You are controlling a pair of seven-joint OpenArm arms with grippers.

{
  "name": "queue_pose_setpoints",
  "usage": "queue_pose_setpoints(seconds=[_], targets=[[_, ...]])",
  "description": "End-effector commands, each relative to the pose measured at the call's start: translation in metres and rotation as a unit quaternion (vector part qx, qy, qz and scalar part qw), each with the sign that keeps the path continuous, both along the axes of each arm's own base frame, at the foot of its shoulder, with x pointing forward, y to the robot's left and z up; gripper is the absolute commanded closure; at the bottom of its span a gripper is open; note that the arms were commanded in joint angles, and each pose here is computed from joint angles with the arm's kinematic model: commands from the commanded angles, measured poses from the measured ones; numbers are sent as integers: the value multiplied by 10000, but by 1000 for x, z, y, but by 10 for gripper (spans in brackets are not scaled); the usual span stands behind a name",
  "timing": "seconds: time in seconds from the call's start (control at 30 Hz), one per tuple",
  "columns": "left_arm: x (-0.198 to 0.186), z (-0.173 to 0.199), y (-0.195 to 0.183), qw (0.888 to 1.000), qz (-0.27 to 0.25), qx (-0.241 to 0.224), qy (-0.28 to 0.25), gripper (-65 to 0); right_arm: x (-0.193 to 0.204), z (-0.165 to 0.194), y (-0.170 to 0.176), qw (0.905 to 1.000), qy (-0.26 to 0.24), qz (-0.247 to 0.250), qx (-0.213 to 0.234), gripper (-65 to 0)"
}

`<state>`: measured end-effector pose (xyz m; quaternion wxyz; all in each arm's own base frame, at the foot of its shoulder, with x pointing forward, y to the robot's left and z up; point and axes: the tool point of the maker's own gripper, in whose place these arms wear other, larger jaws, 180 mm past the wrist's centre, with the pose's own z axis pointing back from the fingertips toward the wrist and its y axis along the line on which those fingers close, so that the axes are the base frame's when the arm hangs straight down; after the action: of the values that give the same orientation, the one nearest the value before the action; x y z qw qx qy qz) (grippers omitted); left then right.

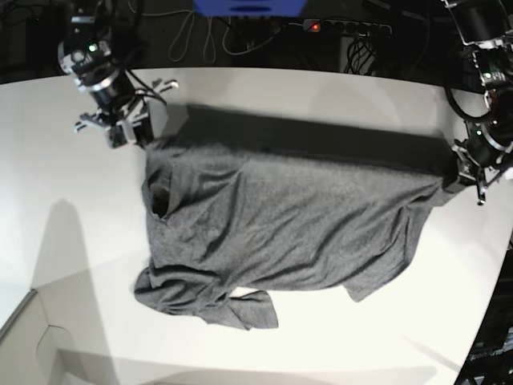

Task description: Layout the t-shirt on the table in an organized manner, then fold the t-shirt properly

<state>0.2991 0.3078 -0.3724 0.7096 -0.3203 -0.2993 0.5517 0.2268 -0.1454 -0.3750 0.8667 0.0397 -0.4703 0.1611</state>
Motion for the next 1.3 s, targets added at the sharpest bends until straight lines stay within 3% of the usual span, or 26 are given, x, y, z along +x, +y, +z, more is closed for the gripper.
queue_pose_setpoints(seconds=[0.0,0.13,0.37,0.57,0.63,0.77,0.87,1.1,1.27], targets=[[5,10,-9,9994,-68,-317,-116,-1,7,12,-5,9996,-269,-61,-17,0],[-3,-2,-21,9987,-31,-502,-22,-3,-8,0,-6,10000,-14,-45,-42,-3],[-5,-6,-28,9983,-45,-585,10,-4,-30,-14,2,9988,314,375,15,-179],[-10,-8,-29,9979,-128,-634,76,-11,-29,-10,-21,9996,253,64,-117,-212],[-12,-9,-36,9968,-252,-748,112,-53,-28,-10,-24,9996,244,37,-132,-212],[-15,-9,-43,9954,-381,-867,141,-219,-27,-9,-24,9996,228,37,-132,-212],[-18,-9,-44,9947,-427,-915,165,-306,-25,-8,-24,9997,205,37,-132,-211],[-35,7,3,9975,199,-683,-52,-330,-15,6,-27,9997,-25,55,-228,-211],[-25,29,29,9962,524,-554,-410,-332,-2,24,-32,9988,-280,117,-383,-213]])
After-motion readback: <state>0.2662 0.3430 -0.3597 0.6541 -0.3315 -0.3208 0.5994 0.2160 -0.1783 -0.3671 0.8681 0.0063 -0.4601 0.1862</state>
